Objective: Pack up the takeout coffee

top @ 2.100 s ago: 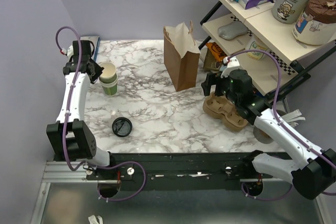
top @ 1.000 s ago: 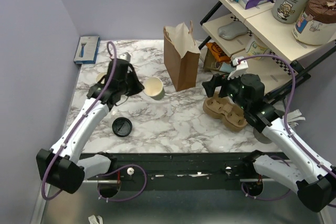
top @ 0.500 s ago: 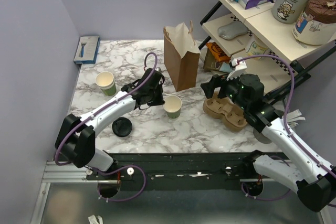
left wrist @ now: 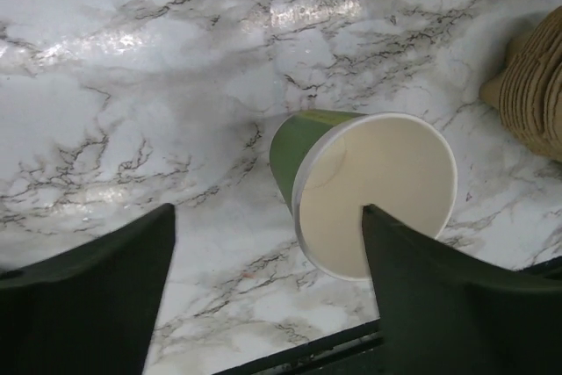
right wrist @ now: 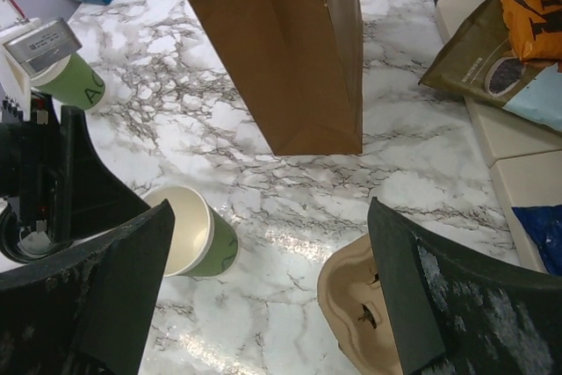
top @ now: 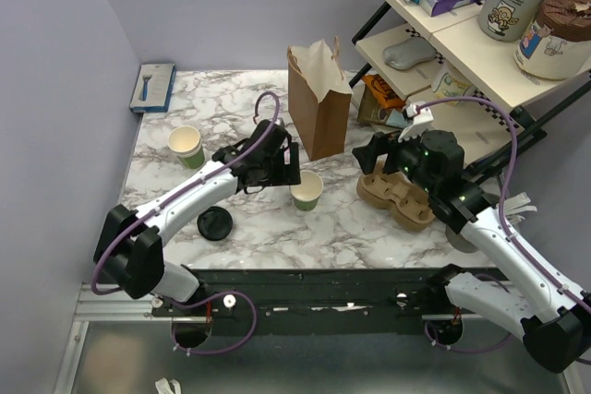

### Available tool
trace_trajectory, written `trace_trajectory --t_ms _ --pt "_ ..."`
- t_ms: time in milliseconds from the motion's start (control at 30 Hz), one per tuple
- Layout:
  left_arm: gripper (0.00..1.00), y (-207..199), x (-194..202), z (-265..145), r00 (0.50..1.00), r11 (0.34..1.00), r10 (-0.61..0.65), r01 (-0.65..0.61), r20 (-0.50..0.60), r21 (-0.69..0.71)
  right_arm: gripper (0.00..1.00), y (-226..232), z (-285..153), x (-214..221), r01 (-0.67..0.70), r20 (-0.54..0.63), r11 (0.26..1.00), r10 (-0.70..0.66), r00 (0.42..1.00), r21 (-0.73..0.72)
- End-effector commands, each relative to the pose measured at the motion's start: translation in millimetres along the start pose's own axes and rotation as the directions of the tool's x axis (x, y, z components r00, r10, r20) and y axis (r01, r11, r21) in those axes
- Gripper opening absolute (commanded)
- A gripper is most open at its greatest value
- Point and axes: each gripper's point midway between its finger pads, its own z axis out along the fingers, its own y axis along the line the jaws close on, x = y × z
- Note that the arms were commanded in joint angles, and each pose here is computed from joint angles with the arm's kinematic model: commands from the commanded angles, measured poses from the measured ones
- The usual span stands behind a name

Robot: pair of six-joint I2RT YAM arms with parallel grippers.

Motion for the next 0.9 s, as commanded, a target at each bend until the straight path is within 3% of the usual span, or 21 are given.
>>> trace_trajectory --t_ms 0,100,167,333,500,600,733,867 --pt "0.99 25.6 -21.9 -47.3 0.989 0.992 -0.033 0.049 0.145 -0.113 1.00 18.5 -0.3 11.6 0.019 -0.046 0.994 -0.024 0.999 -0.111" --pt "0.99 67.6 -13.8 -75.9 0.965 0.946 -0.166 0.214 0.202 -0.244 1.00 32.0 2.1 15.2 0.027 -0.065 0.982 -0.040 0.997 -0.186" --pt "0.99 108.8 5.0 -95.1 0.939 0.876 -0.246 0.322 0.240 -0.358 1.00 41.4 3.5 15.5 0.049 -0.066 0.974 -0.065 0.996 -0.219" --pt "0.99 188.9 62.8 -109.0 0.809 0.649 -0.495 0.587 0.317 -0.484 1.00 66.1 16.3 24.6 0.106 -0.100 0.961 -0.135 0.986 -0.255" --pt "0.99 204.7 86.0 -109.5 0.734 0.594 -0.559 0.679 0.385 -0.432 1.00 77.4 21.3 25.7 0.106 -0.108 0.950 -0.143 0.984 -0.295" --pt "0.99 202.3 87.8 -95.9 0.712 0.596 -0.590 0.702 0.382 -0.390 1.00 78.7 21.1 28.7 0.102 -0.114 0.948 -0.142 0.983 -0.303" --pt "0.99 208.6 101.5 -75.6 0.707 0.571 -0.617 0.704 0.345 -0.423 1.00 76.3 20.7 29.5 0.098 -0.113 0.951 -0.136 0.984 -0.293" --pt "0.94 200.7 94.0 -54.5 0.718 0.619 -0.623 0.695 0.311 -0.365 0.99 75.9 17.6 29.9 0.104 -0.108 0.950 -0.141 0.984 -0.294"
